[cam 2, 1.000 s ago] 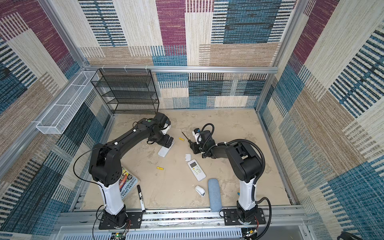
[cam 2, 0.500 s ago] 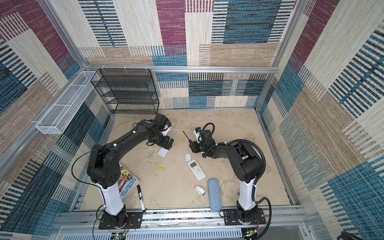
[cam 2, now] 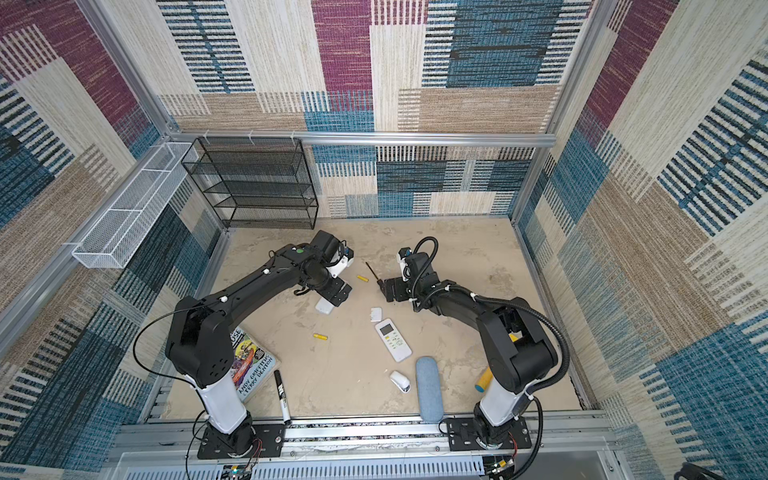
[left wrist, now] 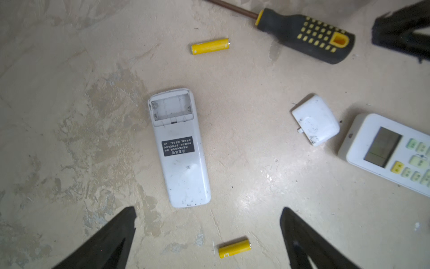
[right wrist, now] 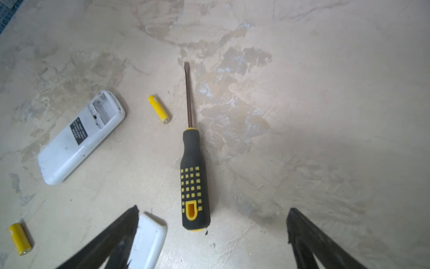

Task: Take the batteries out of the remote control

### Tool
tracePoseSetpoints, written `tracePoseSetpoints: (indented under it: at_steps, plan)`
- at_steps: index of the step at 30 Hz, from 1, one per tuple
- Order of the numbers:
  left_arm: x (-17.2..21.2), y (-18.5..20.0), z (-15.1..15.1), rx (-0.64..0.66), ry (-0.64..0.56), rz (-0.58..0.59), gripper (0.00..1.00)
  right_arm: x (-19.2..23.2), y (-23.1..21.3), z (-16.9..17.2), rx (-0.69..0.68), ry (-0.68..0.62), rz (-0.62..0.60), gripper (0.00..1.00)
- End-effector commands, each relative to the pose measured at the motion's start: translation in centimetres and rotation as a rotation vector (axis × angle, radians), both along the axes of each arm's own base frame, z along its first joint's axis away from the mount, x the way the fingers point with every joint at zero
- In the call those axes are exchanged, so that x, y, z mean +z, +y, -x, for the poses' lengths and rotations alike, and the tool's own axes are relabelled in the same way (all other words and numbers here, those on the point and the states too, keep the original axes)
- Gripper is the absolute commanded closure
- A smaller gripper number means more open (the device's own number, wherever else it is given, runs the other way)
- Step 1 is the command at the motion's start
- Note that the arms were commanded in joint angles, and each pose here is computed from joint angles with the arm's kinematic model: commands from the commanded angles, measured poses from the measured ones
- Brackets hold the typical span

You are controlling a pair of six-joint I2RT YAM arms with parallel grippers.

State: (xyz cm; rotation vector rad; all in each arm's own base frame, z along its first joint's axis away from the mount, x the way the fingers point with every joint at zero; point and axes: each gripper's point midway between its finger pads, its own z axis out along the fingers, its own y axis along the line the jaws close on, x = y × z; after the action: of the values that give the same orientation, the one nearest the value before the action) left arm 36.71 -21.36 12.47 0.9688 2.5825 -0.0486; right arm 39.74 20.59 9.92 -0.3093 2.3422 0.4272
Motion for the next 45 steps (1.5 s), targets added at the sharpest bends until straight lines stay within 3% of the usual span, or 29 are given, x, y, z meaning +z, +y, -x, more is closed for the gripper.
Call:
tracePoseSetpoints:
  at_steps: [1, 5, 7, 10, 16, 25, 34, 45]
  plan:
    - [1.5, -1.8, -0.3, -0.141, -0.102, 0.04, 0.01, 2.6, -1.5, -0.4, -0.081, -0.062, 0.017, 0.0]
    - [2.9, -4.1, 1.3, -0.344, -0.196, 0.114, 0.01, 5.0, -5.5, -1.2, -0.357, -0.11, 0.04, 0.0]
    - [3.2, -5.4, 2.5, -0.472, -0.265, 0.125, 0.01, 5.2, -6.5, -1.0, -0.401, -0.092, 0.072, 0.0]
    - [3.6, -6.8, 4.1, -0.624, -0.299, 0.132, 0.01, 5.3, -6.8, -0.5, -0.399, -0.075, 0.088, 0.0]
    - [1.4, -9.1, 7.5, -0.979, -0.332, -0.028, 0.01, 7.9, -5.9, 1.2, -0.298, -0.135, -0.035, 0.0]
    - [-2.4, -13.2, 10.9, -1.308, -0.26, -0.134, 0.01, 9.9, -7.7, 3.0, -0.27, -0.151, -0.049, 0.0]
    - [-6.9, -15.0, 11.2, -1.476, -0.174, -0.272, 0.02, 10.5, -8.5, 4.8, -0.23, -0.152, -0.113, 0.0]
    - [-9.8, -16.6, 11.5, -1.564, -0.11, -0.272, 0.06, 9.3, -9.0, 5.6, -0.221, -0.13, -0.133, 0.0]
